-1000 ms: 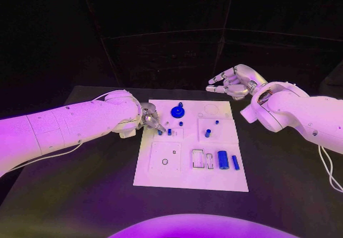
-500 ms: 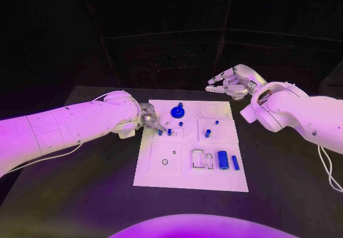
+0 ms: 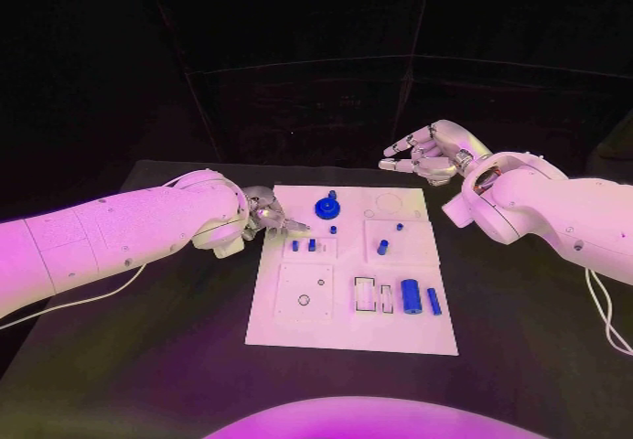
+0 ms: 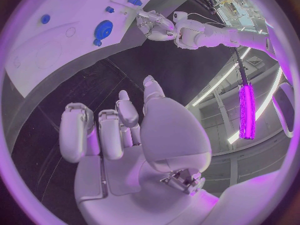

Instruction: Assemble the parts on the task board

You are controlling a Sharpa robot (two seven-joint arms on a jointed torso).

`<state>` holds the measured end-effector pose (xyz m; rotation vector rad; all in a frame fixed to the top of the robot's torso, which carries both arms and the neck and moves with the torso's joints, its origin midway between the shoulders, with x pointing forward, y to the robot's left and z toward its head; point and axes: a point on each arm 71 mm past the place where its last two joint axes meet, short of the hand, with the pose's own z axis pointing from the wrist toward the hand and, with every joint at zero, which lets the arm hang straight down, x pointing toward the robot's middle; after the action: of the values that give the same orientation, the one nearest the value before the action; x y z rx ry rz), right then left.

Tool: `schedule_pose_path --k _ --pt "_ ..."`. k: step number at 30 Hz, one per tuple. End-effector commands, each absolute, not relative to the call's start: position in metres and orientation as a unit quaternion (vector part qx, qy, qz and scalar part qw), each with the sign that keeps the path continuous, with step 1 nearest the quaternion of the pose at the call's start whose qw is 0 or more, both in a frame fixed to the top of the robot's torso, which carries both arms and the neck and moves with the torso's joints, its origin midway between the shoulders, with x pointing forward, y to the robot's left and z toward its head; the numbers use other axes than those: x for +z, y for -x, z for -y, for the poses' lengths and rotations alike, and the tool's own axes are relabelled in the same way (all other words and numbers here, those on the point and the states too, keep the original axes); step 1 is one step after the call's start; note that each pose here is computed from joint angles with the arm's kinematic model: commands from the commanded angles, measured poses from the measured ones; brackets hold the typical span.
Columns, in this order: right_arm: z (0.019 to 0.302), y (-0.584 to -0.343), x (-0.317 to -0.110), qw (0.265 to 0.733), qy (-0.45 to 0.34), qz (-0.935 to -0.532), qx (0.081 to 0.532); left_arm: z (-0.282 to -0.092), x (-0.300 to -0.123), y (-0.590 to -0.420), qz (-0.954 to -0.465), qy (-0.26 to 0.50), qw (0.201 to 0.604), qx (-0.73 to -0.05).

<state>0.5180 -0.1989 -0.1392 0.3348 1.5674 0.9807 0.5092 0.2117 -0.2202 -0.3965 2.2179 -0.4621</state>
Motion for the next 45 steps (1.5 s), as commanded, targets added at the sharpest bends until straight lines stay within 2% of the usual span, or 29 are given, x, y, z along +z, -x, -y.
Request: schedule_pose_path --k 1,7,14,20,26,45 --pt "0.198 -0.518 -0.138 0.591 -0.142 -0.671 0.425 -0.206 -0.209 -0.513 -0.834 0.203 0.436 -0.270" --pt "0.198 -0.518 -0.138 0.590 -0.142 -0.671 0.425 -0.191 -0.195 -0.518 -0.781 0.168 0.476 -0.368" --pt "0.197 -0.519 -0.138 0.589 -0.141 -0.672 0.425 -0.163 -0.185 -0.518 -0.742 0.048 0.532 -0.405" --pt "0.196 -0.519 -0.138 0.588 -0.141 -0.673 0.426 -0.143 -0.188 -0.519 -0.737 -0.052 0.552 -0.386" --pt "0.194 -0.519 -0.138 0.587 -0.140 -0.673 0.427 -0.130 -0.201 -0.525 -0.754 -0.117 0.546 -0.346" --pt "0.191 -0.519 -0.139 0.586 -0.138 -0.674 0.429 -0.116 -0.218 -0.534 -0.782 -0.168 0.530 -0.282"
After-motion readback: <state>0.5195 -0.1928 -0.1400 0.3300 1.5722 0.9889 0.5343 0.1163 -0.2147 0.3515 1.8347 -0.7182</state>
